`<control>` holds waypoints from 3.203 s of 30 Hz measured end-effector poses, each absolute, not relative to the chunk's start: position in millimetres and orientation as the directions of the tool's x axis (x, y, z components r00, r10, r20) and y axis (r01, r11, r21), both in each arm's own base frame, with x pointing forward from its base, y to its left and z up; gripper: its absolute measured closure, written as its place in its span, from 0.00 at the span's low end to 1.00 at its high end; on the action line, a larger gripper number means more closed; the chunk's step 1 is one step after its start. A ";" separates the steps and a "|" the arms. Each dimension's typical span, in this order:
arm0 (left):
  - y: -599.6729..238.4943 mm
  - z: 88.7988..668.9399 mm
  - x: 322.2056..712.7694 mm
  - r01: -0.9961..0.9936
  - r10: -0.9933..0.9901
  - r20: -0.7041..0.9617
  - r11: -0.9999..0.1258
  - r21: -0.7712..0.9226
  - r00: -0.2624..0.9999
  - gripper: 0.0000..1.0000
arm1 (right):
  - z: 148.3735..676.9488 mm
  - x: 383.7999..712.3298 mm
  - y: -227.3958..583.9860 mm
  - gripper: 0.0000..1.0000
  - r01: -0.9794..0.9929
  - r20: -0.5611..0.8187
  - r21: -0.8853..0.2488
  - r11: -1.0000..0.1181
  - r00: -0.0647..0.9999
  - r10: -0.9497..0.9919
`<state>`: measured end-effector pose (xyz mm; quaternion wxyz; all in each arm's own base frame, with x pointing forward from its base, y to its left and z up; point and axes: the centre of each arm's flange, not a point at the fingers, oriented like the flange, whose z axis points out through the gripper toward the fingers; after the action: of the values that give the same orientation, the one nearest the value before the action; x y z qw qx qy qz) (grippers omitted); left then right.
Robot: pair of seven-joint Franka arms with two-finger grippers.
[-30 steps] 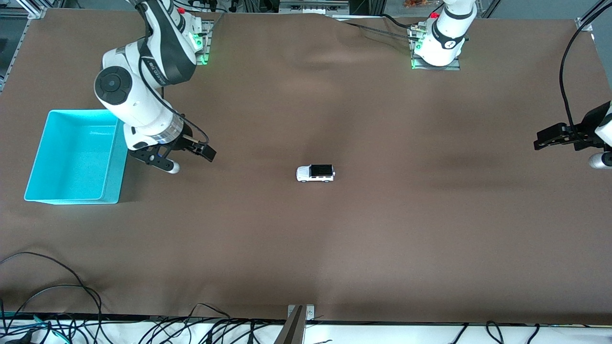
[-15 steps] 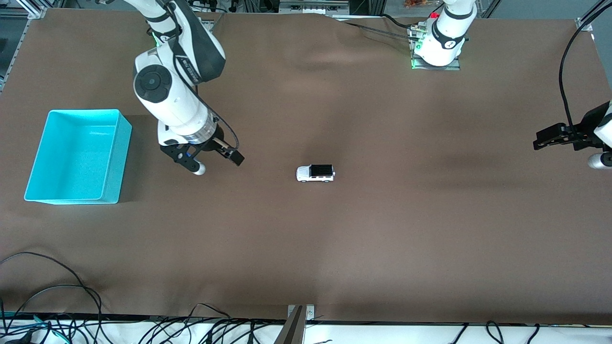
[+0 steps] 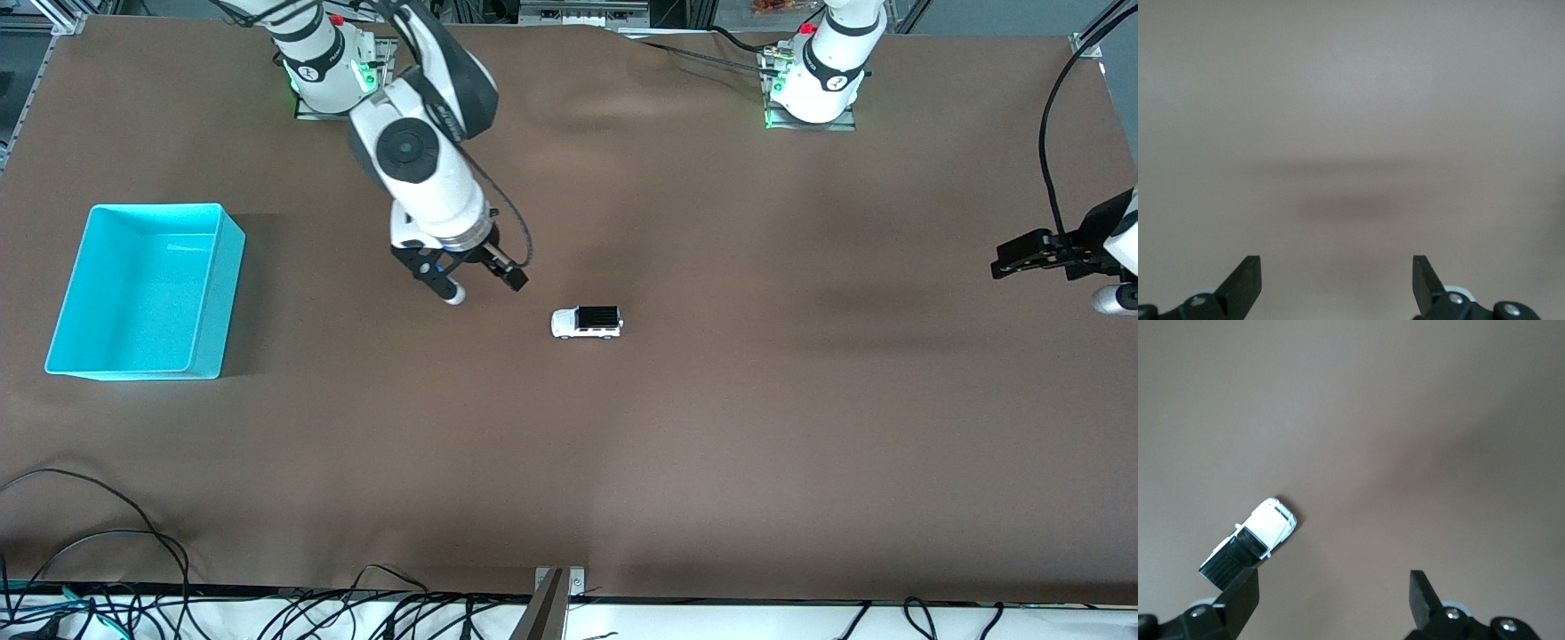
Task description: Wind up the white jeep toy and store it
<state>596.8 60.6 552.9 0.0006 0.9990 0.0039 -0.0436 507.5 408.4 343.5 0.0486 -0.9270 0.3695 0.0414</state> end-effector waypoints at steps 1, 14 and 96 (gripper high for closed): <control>60.6 552.9 596.8 0.008 0.008 -0.087 -1.000 0.001 0.996 0.00 | 337.9 504.0 417.5 0.00 -0.704 -0.116 -0.055 -0.709 0.709 -0.695; 60.6 552.8 596.8 0.008 0.008 -0.088 -1.000 0.001 0.996 0.00 | 282.3 497.4 466.9 0.00 -0.765 -0.128 0.000 -0.644 0.638 -0.759; 54.8 555.6 592.7 -0.003 -0.003 -0.095 -1.000 -0.003 0.996 0.00 | 185.3 518.7 545.4 0.00 -0.999 -0.111 -0.048 0.000 0.005 -0.994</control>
<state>592.7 54.8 555.6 -0.0015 0.9989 -0.0015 -0.0474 518.7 545.4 185.3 0.0561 -0.7066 0.7050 0.0222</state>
